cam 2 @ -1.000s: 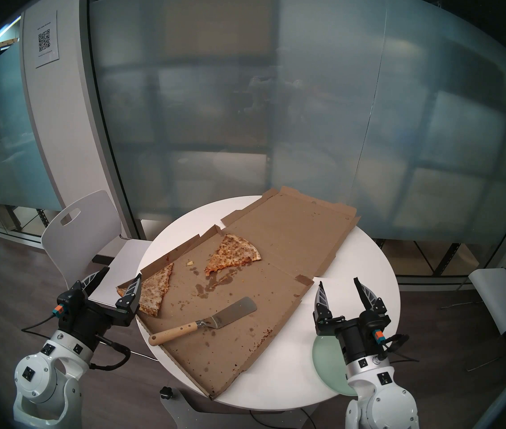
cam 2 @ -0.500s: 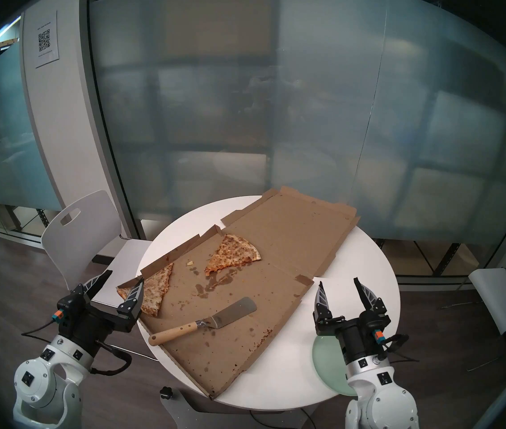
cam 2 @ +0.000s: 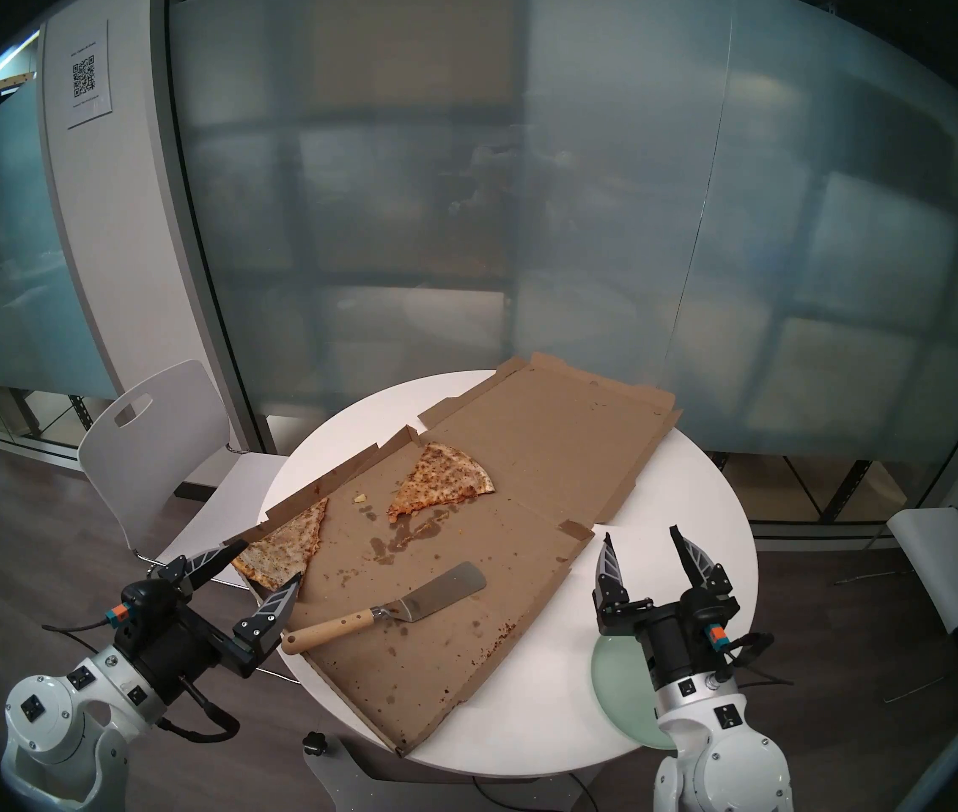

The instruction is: Put pizza slice onto the plate

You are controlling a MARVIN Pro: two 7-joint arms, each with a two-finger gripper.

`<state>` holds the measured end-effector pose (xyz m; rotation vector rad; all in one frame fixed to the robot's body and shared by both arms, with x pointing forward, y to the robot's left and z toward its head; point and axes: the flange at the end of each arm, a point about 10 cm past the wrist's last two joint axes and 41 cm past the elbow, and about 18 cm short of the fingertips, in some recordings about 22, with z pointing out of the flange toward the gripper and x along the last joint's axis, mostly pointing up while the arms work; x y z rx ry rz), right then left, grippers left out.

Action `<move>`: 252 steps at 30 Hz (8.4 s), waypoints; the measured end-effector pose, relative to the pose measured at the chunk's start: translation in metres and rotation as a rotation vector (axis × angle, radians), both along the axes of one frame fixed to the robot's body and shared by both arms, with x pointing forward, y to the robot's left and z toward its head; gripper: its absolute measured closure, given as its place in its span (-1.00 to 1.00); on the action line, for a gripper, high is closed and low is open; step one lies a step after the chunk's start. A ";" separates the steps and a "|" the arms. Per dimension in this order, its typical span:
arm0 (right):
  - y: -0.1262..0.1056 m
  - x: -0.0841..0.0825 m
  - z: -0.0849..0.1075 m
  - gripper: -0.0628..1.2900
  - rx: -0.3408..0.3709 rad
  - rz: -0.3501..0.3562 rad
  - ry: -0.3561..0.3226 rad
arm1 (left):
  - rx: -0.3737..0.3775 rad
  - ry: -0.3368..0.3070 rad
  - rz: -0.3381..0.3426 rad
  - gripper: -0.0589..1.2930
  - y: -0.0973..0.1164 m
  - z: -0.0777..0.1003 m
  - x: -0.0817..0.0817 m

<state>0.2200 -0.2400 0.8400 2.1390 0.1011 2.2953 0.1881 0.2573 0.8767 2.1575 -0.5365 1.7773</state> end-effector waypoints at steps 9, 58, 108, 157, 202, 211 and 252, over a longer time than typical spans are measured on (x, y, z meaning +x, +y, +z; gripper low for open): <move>0.000 0.000 0.000 -0.93 0.000 0.000 0.000 | 0.011 0.104 -0.151 -0.91 0.021 -0.011 0.007; 0.000 0.000 0.000 -0.93 0.000 -0.001 0.000 | 0.151 0.334 -0.477 -0.91 0.002 -0.057 0.058; 0.000 0.000 0.000 -0.93 0.001 -0.001 0.000 | 0.282 0.423 -0.583 -0.91 -0.008 -0.070 0.101; 0.000 0.000 0.000 -0.93 0.001 -0.001 0.001 | 0.353 0.458 -0.621 0.28 -0.009 -0.069 0.107; 0.000 0.000 0.000 -0.93 0.001 -0.001 0.001 | 0.230 0.281 -0.324 0.41 0.080 -0.008 0.088; 0.000 0.000 0.000 -0.93 0.001 -0.001 0.001 | 0.245 0.309 -0.251 0.41 0.122 -0.007 0.054; 0.000 0.000 -0.001 -0.93 0.001 -0.001 0.002 | 0.208 0.375 -0.005 0.42 0.211 -0.012 -0.074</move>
